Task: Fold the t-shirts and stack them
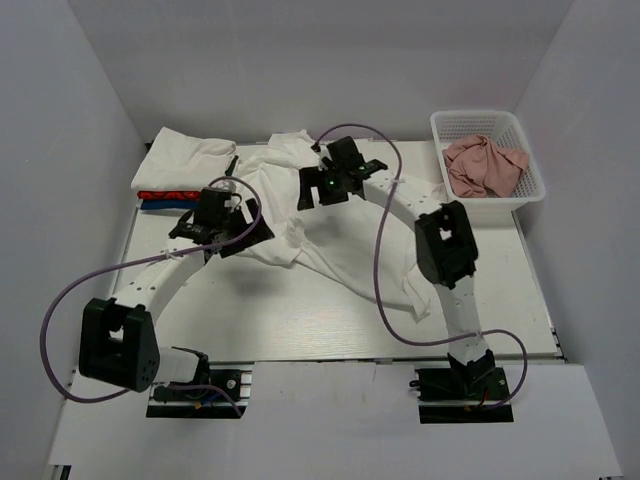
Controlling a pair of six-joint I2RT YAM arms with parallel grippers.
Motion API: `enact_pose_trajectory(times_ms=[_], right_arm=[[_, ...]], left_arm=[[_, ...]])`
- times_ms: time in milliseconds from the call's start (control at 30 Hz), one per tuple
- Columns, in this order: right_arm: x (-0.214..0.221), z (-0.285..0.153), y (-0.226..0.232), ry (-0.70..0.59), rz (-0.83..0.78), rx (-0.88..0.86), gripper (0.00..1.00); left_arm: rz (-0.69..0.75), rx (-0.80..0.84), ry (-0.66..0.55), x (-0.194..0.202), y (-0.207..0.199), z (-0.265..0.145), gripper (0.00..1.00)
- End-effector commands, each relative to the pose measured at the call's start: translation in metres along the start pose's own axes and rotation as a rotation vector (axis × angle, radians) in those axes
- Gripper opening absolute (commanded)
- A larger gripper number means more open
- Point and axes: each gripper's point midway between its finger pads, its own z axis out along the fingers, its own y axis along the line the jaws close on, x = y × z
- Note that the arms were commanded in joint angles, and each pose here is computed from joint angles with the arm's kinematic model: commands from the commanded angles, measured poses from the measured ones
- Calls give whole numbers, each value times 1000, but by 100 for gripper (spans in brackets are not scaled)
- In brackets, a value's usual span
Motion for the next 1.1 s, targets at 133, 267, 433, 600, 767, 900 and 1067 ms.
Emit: enact_pose_trajectory(times_ms=[133, 267, 433, 600, 767, 900, 1067], right_arm=[[27, -114, -17, -204, 0, 213, 90], [71, -134, -42, -177, 59, 284, 90], [118, -149, -66, -102, 143, 351, 90], [150, -157, -76, -30, 171, 381, 90], [170, -167, -86, -15, 194, 428, 90], [178, -178, -93, -12, 213, 459, 90], [187, -177, -98, -6, 229, 471, 90]], left_arm=[[92, 221, 181, 53, -45, 28, 100], [134, 96, 248, 73, -38, 48, 100], [154, -49, 228, 77, -20, 63, 98], [173, -180, 226, 69, -11, 81, 84], [181, -227, 217, 62, -8, 88, 55], [185, -257, 240, 61, -6, 80, 27], [163, -266, 246, 63, -3, 47, 28]])
